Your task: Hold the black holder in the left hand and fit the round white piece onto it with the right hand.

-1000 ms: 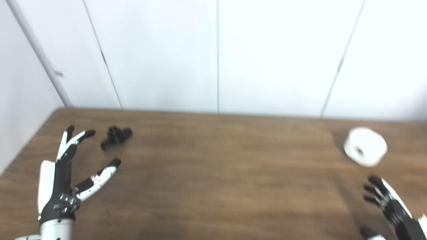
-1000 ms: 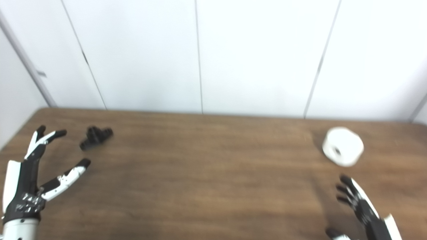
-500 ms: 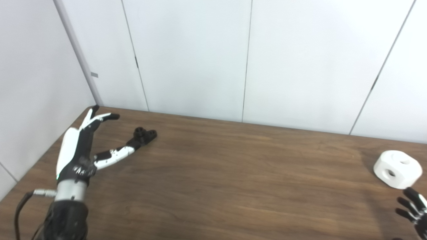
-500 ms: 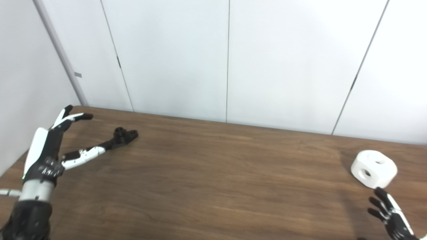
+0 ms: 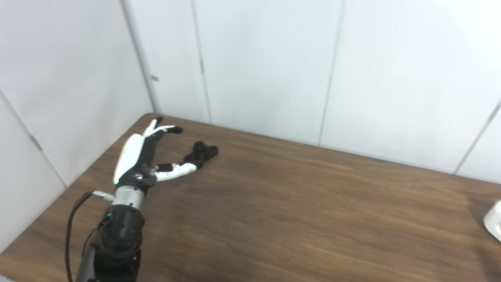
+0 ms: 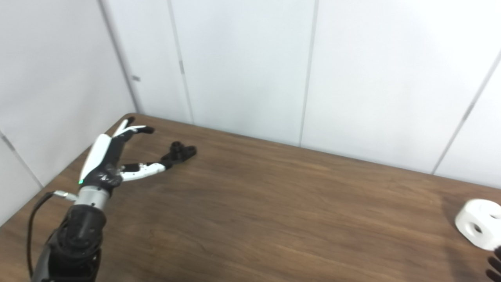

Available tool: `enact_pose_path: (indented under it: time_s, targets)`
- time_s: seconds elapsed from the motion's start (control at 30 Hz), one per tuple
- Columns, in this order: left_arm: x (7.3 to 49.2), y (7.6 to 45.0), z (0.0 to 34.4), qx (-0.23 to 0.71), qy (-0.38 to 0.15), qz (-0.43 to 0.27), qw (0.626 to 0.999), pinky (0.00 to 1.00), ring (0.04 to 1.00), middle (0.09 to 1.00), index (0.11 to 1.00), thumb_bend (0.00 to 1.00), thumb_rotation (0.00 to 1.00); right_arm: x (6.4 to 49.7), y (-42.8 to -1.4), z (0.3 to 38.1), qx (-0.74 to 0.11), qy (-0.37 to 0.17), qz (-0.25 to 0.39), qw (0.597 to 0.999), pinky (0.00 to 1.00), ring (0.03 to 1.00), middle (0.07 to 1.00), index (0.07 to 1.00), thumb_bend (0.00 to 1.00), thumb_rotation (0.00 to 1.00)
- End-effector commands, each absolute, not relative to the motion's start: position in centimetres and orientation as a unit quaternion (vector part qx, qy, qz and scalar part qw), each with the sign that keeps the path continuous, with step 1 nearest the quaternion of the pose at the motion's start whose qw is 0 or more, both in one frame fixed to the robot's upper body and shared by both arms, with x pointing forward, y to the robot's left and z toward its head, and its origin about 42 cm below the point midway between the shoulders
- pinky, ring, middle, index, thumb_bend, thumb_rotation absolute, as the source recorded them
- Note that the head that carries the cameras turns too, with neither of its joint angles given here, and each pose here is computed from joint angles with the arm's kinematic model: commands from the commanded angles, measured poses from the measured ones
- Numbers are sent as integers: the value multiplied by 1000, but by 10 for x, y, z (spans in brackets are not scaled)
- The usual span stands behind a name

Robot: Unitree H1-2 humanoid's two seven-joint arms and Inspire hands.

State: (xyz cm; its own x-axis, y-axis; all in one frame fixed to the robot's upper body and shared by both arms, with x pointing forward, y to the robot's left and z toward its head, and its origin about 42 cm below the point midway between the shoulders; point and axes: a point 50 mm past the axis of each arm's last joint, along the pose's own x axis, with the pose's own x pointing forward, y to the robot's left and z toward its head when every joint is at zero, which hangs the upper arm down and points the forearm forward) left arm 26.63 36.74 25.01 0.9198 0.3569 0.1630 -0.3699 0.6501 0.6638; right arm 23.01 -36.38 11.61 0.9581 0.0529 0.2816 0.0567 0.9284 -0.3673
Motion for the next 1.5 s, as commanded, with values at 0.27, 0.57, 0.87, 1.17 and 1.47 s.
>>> enact_pose_path:
  time_s: [0.27, 0.57, 0.87, 1.17, 1.47]
  targets:
    - [289, 383, 261, 394, 0, 228, 890, 950, 1000, 1000, 802, 941, 252, 211, -365, 78, -156, -84, -12, 984, 883, 928, 960, 959, 661, 706]
    - [309, 400, 258, 392, 17, 245, 886, 952, 1000, 1000, 813, 938, 243, 211, -366, 77, -150, -83, -13, 985, 896, 937, 971, 969, 678, 701]
    - [330, 410, 250, 397, 39, 249, 882, 987, 1000, 1000, 817, 945, 219, 211, -368, 76, -162, -80, -16, 983, 882, 930, 964, 967, 682, 725]
    - [350, 416, 224, 399, 87, 250, 878, 958, 1000, 1000, 834, 952, 201, 208, -367, 77, -157, -82, -17, 984, 887, 932, 964, 965, 658, 704]
    - [364, 425, 204, 406, 126, 240, 873, 977, 1000, 1000, 831, 980, 189, 204, -366, 79, -152, -84, -16, 985, 853, 885, 925, 943, 626, 659]
